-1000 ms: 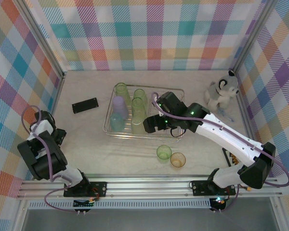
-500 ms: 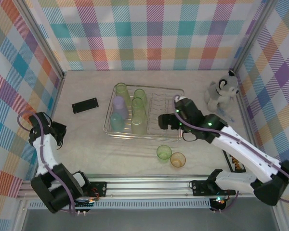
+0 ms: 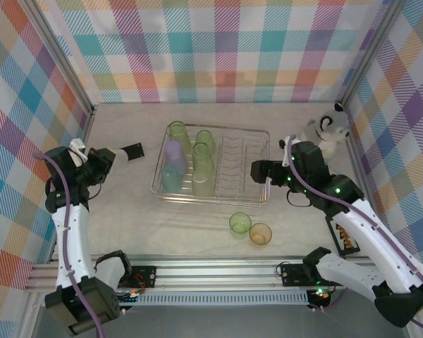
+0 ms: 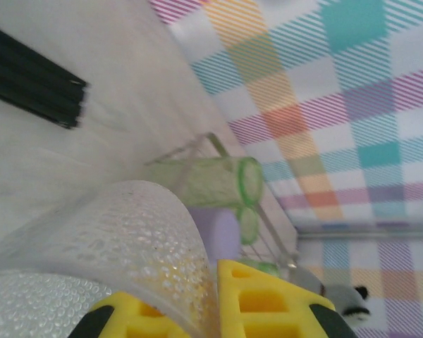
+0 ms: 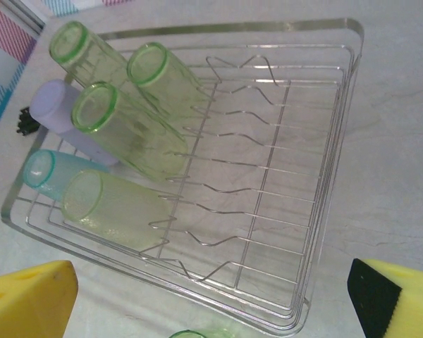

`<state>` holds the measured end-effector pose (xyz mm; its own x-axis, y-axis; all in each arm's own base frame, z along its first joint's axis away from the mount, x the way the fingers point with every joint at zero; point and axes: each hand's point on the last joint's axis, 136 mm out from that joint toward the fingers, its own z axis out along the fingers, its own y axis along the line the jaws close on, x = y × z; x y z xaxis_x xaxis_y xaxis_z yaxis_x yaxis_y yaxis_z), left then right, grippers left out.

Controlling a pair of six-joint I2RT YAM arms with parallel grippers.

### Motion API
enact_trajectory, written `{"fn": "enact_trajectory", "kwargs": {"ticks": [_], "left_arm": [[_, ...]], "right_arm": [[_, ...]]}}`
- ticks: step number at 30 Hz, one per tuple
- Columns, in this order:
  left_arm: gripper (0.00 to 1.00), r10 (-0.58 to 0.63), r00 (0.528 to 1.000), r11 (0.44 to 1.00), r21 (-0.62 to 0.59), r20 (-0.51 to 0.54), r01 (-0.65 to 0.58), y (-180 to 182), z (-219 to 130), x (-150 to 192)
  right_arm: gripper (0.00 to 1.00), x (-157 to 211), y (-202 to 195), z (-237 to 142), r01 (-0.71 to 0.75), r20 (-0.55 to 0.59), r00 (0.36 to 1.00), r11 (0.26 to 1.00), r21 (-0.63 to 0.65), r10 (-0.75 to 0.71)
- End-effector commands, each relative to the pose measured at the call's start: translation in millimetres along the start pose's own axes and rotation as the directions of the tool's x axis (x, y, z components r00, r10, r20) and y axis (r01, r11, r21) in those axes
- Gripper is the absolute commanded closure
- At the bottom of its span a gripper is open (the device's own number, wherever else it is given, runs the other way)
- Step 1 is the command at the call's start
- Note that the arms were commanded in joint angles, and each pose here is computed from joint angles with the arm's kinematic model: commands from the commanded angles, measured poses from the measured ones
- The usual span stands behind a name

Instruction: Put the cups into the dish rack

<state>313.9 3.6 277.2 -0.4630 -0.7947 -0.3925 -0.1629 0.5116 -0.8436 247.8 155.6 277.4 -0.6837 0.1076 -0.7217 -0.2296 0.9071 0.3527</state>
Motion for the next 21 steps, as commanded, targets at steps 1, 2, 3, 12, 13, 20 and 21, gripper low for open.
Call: {"fn": "enact_trajectory", "kwargs": {"ticks": [1,2,3,12,13,20,21], "left_arm": [[1.00,0.083,0.997,0.981,0.178,-0.005,-0.081,-64.1,-6.9,4.7],[1.00,0.094,0.995,0.977,0.195,-0.020,-0.088,-71.6,-5.8,8.8],[1.00,0.113,0.993,0.970,0.223,-0.044,-0.100,-82.3,-4.1,15.4],[1.00,0.309,0.911,0.851,0.508,-0.272,-0.137,-169.5,13.2,96.9],[1.00,0.325,0.892,0.836,0.537,-0.312,-0.117,-175.2,16.4,108.0],[1.00,0.385,0.821,0.696,0.717,-0.422,0.042,-221.0,15.4,152.5],[1.00,0.398,0.807,0.673,0.737,-0.435,0.065,-227.5,14.1,159.8]], "right_arm": [[0.01,2.0,-4.7,-5.9,-0.002,0.029,1.000,1.000,-0.004,0.002],[0.01,2.7,-5.4,-7.3,-0.005,0.034,0.999,1.000,-0.007,0.005],[0.01,3.5,-6.0,-8.4,-0.006,0.039,0.999,1.000,-0.009,0.006],[0.01,-5.3,-21.3,-19.5,-0.036,0.137,0.990,0.999,0.040,0.030],[0.01,-6.5,-24.4,-21.0,-0.040,0.146,0.989,0.998,0.054,0.032],[0.01,-6.1,-33.6,-29.5,-0.040,0.162,0.986,0.995,0.092,0.025],[0.01,-6.7,-34.5,-30.8,-0.054,0.170,0.985,0.994,0.091,0.038]]}}
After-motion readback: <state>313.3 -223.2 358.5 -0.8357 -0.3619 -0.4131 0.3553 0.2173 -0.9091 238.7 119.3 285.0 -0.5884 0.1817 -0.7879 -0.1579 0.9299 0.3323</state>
